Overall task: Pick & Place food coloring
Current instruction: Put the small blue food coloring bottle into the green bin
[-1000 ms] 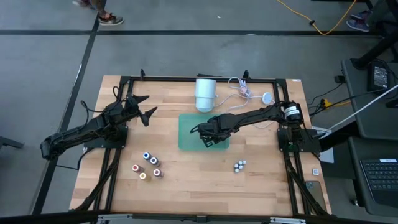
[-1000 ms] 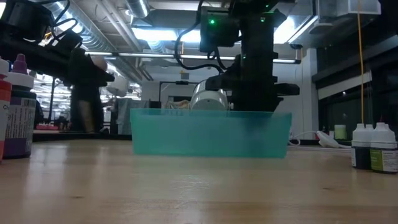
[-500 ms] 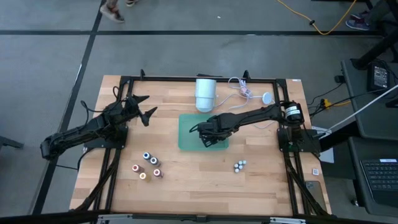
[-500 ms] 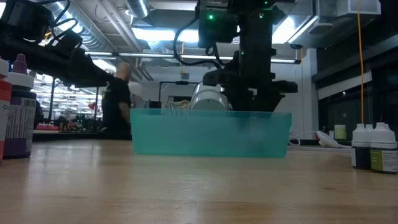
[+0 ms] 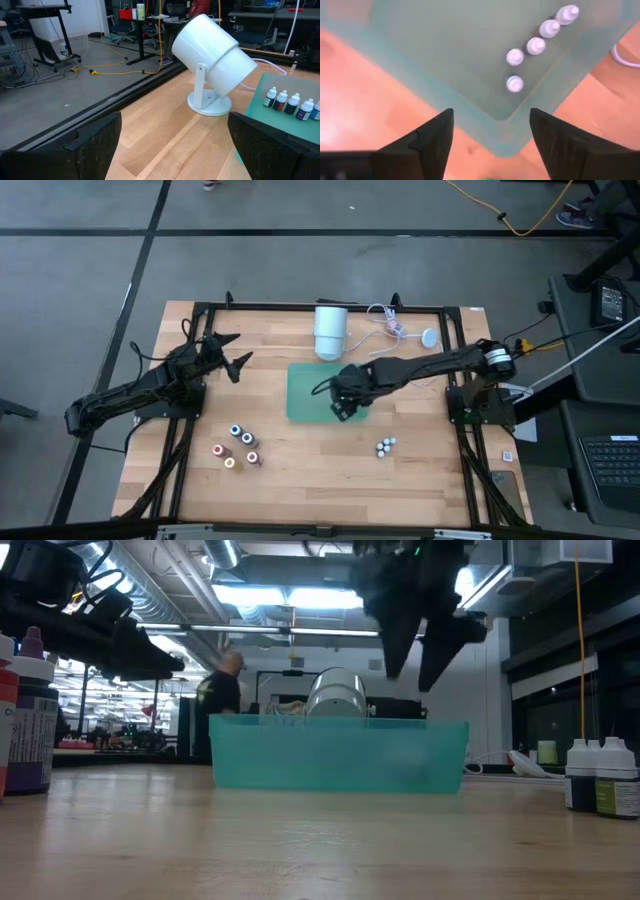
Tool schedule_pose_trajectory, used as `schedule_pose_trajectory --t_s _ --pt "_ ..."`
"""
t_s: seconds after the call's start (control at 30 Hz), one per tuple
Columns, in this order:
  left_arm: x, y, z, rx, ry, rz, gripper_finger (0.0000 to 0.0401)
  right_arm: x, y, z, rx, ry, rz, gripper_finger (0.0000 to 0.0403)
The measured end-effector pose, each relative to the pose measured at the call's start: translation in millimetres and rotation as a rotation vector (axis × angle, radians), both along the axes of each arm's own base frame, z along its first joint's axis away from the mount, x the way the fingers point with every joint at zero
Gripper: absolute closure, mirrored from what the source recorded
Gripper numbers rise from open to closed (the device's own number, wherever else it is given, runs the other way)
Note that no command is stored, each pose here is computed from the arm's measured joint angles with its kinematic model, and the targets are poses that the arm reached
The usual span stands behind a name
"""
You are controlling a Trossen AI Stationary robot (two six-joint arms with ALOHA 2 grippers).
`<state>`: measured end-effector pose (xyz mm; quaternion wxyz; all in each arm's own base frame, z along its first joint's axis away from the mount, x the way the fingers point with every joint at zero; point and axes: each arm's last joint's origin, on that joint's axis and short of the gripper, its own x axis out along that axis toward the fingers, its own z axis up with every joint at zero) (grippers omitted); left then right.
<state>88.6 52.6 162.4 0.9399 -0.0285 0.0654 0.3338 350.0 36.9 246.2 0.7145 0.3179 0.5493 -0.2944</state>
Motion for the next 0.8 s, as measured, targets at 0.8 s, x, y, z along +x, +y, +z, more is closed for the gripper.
schedule_pose_trajectory --t_s 0.8 --pt "0.0 0.0 -0.1 0.000 0.001 0.000 0.0040 -127.6 70.6 27.4 -0.089 0.085 1.035 0.0108"
